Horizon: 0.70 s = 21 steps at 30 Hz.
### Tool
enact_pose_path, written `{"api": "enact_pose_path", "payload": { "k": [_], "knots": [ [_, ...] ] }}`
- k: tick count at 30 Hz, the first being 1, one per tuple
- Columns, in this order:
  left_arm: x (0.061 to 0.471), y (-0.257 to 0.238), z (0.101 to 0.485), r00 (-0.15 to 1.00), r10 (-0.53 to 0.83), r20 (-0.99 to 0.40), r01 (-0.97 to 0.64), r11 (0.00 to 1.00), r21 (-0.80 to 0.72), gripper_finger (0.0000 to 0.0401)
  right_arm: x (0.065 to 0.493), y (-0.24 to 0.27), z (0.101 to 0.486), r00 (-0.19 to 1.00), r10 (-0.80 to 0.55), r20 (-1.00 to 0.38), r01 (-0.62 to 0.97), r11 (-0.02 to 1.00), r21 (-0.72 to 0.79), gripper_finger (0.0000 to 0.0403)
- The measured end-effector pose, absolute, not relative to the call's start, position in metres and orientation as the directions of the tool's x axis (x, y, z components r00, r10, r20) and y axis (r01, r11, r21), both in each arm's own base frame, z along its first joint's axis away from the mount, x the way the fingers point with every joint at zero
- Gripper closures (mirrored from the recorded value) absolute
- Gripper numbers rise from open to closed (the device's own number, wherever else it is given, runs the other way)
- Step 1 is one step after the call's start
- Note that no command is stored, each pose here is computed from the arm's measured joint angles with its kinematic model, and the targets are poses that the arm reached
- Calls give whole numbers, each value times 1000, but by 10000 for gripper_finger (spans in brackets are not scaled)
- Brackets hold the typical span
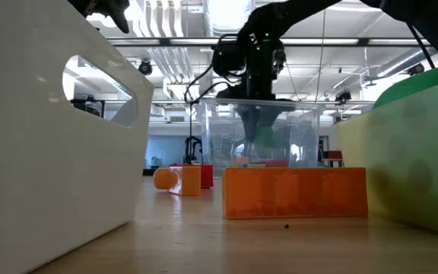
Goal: Pick & Place Toys
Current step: Put the green game piece into the transparent bin
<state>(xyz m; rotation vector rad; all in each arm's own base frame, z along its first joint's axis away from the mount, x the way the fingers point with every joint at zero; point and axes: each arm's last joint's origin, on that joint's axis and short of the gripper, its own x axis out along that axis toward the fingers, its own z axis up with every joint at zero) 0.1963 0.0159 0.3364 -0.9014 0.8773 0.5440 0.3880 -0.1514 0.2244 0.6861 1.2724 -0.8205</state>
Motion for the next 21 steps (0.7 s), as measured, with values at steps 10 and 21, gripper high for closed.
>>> {"api": "enact_pose_path", "payload": {
  "k": [10, 21],
  "knots": [
    [196, 16, 336, 546, 52, -836, -724, 532, -439, 110, 389, -152, 212, 130, -121, -984, 901, 430, 66, 282],
    [196, 16, 336, 546, 52, -836, -724, 532, -439, 110, 389, -146, 194, 148, -80, -986, 841, 535, 83, 282]
  ]
}}
